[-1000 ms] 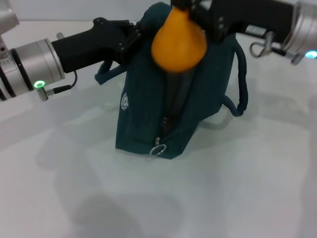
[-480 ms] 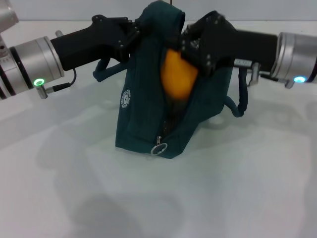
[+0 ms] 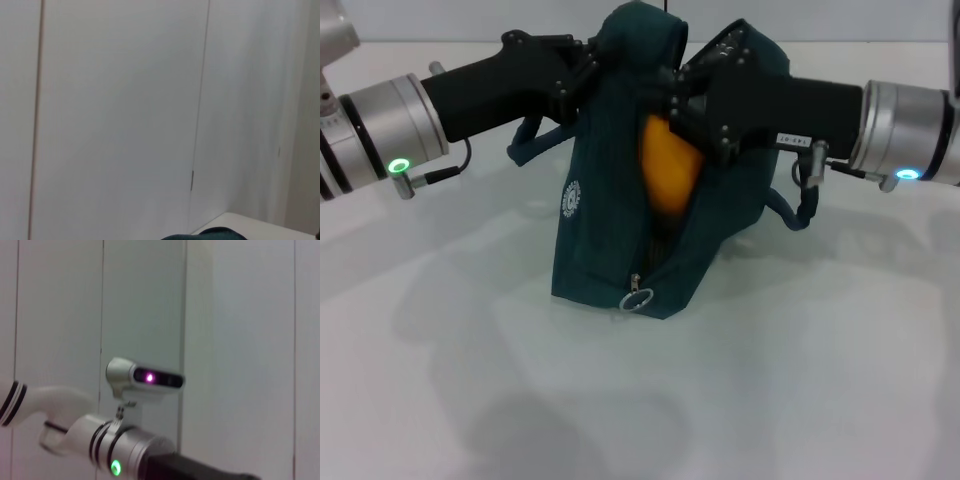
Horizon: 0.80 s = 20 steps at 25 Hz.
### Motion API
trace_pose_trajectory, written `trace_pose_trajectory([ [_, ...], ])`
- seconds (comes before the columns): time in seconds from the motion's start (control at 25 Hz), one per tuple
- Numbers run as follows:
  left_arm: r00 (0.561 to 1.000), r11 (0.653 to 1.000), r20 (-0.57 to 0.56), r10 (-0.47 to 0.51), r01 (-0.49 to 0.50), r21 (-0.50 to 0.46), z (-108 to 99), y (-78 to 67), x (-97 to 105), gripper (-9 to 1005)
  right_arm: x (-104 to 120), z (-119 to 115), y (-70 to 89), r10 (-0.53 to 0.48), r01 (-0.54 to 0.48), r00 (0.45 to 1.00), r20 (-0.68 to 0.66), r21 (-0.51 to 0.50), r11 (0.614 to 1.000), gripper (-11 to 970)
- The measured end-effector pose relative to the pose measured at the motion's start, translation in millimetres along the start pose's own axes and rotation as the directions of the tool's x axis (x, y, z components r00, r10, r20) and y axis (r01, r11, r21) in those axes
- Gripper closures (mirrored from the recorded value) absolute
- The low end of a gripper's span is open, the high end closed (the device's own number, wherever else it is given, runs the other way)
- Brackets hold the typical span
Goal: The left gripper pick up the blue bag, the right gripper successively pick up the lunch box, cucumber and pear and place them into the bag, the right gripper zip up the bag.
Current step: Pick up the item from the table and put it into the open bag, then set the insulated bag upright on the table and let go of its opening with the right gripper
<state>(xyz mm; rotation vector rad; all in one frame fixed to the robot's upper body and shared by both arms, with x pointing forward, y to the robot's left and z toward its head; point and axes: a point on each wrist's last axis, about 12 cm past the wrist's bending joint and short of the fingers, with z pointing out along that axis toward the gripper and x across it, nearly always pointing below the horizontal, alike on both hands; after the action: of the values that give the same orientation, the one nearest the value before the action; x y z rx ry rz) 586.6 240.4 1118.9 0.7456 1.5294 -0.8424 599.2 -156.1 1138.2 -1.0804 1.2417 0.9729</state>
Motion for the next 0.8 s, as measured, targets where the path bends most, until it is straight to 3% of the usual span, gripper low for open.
trace_pose_trajectory([
  [0.24,1.0,1.0,-0.007,-0.003,0.003,-0.008,0.1,0.5,1.7,902,-0.5,-5.9,-2.1,0.02,-0.022,0.999,0.04,0.049,0.999,851],
  [0.32,1.0,1.0,-0.006,-0.005,0.005,-0.012,-1.0,0.7,2.3,902,-2.0,-9.0,-1.5,0.014,-0.016,0.999,0.051,0.048,0.999,767],
  [0.44,1.0,1.0,-0.006,-0.008,0.008,-0.016,-2.5,0.8,3.3,902,-7.1,-30.0,0.6,-0.027,0.023,0.997,0.067,0.063,0.998,641],
  [0.6,1.0,1.0,-0.011,-0.016,0.016,-0.023,-5.7,0.4,6.2,902,-10.2,-67.4,2.3,-0.027,0.025,1.0,0.015,0.096,0.995,604],
  [0.8,1.0,1.0,-0.015,-0.018,0.018,-0.023,-6.5,0.1,7.3,901,-7.6,-104.5,4.4,0.052,-0.043,0.984,-0.169,0.055,0.998,558],
])
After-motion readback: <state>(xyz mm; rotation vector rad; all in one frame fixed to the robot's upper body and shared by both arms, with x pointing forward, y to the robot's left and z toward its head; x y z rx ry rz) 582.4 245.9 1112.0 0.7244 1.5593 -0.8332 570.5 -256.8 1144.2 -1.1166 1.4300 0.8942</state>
